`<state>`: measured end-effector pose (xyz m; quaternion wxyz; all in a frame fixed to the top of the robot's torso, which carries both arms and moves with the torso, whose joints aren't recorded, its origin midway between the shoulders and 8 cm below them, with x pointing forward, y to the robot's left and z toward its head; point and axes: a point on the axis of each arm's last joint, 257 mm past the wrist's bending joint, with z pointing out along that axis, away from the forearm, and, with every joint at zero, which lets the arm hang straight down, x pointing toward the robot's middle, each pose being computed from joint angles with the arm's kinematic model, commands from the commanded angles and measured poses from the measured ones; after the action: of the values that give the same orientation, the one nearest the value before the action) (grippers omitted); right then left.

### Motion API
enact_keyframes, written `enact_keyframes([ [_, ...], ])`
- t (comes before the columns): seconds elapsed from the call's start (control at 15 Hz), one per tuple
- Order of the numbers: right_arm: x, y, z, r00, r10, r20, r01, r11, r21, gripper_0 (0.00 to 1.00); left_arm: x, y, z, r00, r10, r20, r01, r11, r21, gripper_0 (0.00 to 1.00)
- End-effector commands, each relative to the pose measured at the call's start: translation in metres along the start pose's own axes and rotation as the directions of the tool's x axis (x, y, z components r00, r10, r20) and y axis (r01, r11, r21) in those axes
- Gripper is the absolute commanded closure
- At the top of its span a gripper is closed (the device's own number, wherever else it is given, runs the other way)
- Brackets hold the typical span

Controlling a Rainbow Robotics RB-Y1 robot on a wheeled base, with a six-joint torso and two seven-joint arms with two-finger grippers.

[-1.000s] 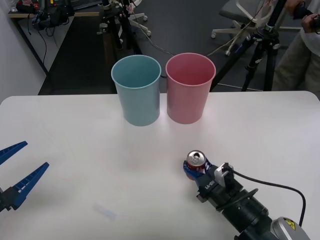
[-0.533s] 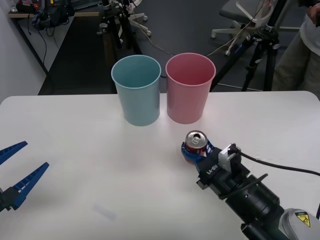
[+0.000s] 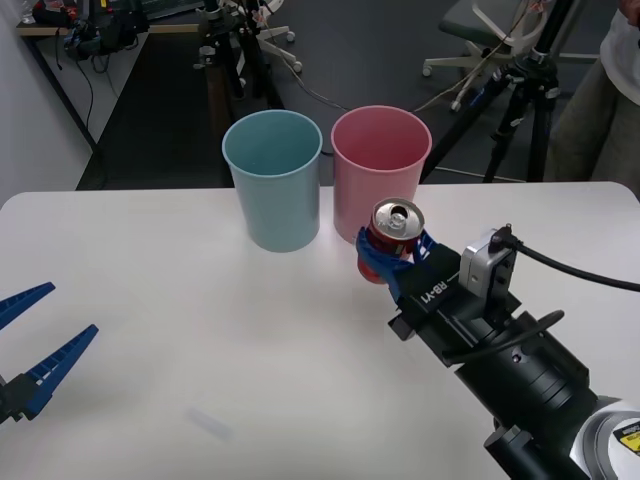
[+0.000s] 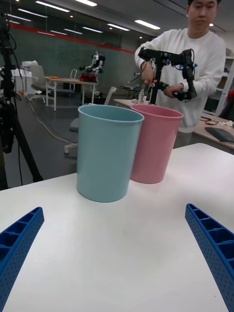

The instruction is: Grasp the object on the table and drop it into the matching bin: aluminum can to the light blue bin, PET bottle to the pink bin.

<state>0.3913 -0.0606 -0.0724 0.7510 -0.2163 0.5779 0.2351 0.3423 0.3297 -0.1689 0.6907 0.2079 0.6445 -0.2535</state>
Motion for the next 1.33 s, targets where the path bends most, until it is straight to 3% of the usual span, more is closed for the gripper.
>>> enact_keyframes([
  [0.07,-0.021,-0.001,0.023,0.999,0.013,0.052,-0.013,0.9999,0.0,1.0,0.0,0.0,0.0,1.0,0.0,0.0,0.0,1.0,0.0,0.0],
  [0.27,-0.029,-0.008,0.066,0.996,0.016,0.093,-0.016,0.9999,-0.003,1.0,0.0,0.0,0.0,1.0,0.0,0.0,0.0,1.0,0.0,0.0],
  [0.73,-0.04,-0.043,0.17,0.991,0.004,0.132,-0.011,0.9989,0.046,1.0,0.0,0.0,0.0,1.0,0.0,0.0,0.0,1.0,0.0,0.0],
  [1.0,-0.033,-0.055,0.22,0.993,0.008,0.115,-0.019,0.9957,0.091,1.0,0.0,0.0,0.0,1.0,0.0,0.0,0.0,1.0,0.0,0.0],
  [1.33,-0.017,-0.049,0.268,0.998,0.002,0.057,-0.007,0.9951,0.099,1.0,0.0,0.0,0.0,1.0,0.0,0.0,0.0,1.0,0.0,0.0],
])
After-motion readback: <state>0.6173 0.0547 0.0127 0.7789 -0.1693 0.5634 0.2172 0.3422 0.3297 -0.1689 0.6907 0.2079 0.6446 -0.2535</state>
